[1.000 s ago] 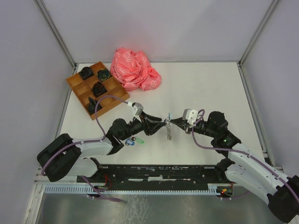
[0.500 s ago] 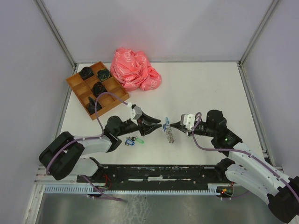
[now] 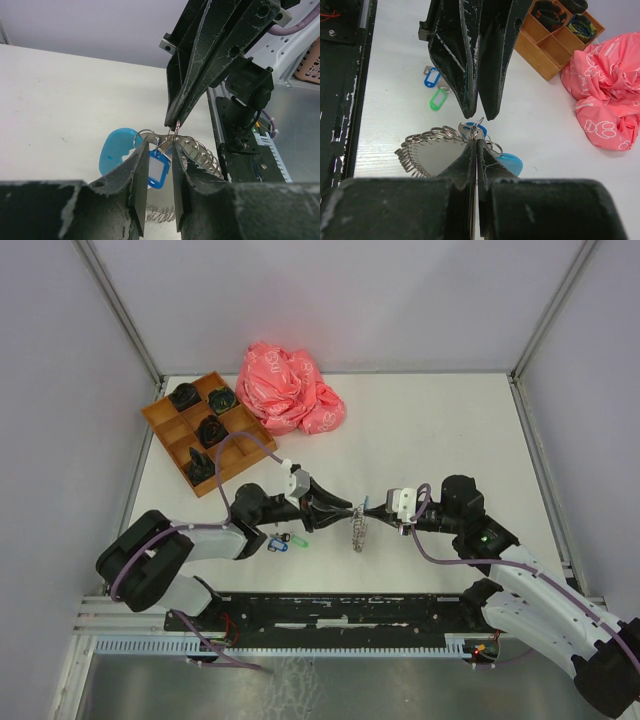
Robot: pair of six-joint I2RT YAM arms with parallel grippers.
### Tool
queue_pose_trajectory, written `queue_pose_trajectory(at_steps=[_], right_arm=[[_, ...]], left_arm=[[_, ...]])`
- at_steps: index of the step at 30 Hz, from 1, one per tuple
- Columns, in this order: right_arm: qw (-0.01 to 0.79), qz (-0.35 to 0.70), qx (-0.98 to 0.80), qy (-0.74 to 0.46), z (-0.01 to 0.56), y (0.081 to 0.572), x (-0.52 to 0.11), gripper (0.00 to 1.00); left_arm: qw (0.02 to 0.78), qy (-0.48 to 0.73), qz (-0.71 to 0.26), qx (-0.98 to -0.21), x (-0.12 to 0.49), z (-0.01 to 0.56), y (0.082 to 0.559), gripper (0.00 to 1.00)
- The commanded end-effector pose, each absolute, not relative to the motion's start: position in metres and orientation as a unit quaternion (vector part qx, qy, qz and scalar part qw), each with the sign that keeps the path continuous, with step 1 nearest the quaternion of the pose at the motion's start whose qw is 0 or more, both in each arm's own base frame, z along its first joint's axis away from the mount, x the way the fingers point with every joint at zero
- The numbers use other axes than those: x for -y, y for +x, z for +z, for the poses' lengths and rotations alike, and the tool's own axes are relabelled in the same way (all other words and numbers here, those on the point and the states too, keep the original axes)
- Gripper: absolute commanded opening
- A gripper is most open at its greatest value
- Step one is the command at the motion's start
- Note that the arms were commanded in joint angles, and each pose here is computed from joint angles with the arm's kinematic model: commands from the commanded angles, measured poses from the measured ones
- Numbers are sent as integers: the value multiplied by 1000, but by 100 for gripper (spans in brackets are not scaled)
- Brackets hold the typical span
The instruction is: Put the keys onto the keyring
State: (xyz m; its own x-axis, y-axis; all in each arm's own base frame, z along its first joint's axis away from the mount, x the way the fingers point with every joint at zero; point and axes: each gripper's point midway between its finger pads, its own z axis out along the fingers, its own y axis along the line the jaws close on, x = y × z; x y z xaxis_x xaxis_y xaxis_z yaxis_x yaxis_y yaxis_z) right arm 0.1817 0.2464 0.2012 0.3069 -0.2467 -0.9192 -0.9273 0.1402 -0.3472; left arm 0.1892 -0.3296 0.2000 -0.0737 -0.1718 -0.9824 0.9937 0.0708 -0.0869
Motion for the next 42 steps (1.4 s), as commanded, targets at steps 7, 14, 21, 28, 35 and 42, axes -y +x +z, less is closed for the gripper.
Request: queue_pose_trajectory(at_steps=[7,14,21,28,35,42], right_arm=[[603,301,-449,-587,244,181,-252,0],[600,304,-447,-589,243,180,-253,1],[588,298,-455,-598,241,180,-251,1],[573,284,-469,-609,238,183,-247,1],[568,292,-477,-604,238,184,-249,1],[569,296,-484,-595,239,186,-250,1]], left_arm=[[553,428,-547,-460,335,214,191,31],[540,437,-557,-454,338,214,188,20],[525,463,-558,-447,340,215,181,3],[498,514,-500,-487,339,198,182,3],[499,556,-446,-493,346,198,178,3],[496,585,-398,-504,352,194,175,3]])
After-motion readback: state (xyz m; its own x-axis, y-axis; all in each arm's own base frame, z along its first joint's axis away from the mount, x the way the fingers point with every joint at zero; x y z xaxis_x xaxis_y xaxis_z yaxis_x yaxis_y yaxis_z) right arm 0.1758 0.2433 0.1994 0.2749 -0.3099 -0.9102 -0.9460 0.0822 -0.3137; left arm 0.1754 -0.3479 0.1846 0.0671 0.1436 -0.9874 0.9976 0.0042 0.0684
